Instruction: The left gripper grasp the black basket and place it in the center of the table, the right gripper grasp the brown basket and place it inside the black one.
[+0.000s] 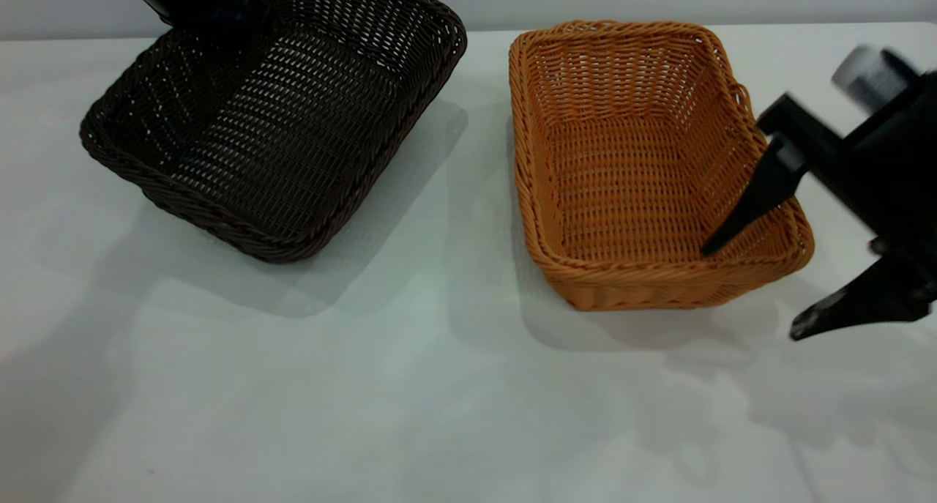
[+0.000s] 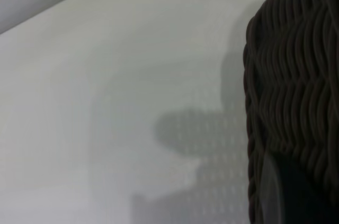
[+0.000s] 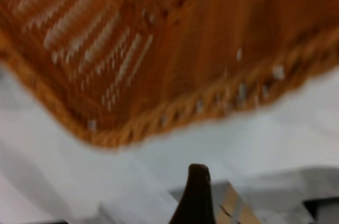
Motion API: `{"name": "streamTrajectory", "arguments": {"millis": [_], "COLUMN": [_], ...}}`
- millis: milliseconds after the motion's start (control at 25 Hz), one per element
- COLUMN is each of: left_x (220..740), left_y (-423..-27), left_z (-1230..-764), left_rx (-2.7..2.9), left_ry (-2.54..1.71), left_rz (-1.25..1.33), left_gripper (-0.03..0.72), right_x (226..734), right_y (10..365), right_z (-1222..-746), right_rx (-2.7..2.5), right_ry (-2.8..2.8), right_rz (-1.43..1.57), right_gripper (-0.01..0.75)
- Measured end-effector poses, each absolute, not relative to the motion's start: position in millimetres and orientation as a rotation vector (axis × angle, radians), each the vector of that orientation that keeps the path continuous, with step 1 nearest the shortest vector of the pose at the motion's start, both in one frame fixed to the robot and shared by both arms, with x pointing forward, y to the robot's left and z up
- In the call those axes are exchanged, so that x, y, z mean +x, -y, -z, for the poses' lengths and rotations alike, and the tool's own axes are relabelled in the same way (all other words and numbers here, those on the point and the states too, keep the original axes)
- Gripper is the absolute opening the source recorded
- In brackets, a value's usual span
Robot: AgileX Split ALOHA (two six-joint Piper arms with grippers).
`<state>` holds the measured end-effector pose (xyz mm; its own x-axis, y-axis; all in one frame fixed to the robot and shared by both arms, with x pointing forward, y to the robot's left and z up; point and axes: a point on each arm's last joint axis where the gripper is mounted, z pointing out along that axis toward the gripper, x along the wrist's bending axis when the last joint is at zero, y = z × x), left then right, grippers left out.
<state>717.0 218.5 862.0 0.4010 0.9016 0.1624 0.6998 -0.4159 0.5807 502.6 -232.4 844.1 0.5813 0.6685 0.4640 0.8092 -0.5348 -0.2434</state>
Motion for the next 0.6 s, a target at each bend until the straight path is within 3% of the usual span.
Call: {"name": "streamTrajectory", "arguments": {"millis": [440, 600], "left_x": [716.7, 716.6], "left_y": [-218.5, -218.5], "left_z": [-861.8, -861.7], "left_rx": [2.243, 2.244], "left_ry": [-1.374, -1.374], "left_rz": [-0.642, -0.641], "left_gripper": [0.086, 0.086], "right_x": [528.8, 528.3], "right_y": [221.2, 219.5], "right_z": [-815.5, -804.2], "right_rx": [-2.493, -2.547], "right_ry": [0.960, 0.883], "right_rz": [0.474, 0.448], "right_gripper": [0.589, 0.531]}}
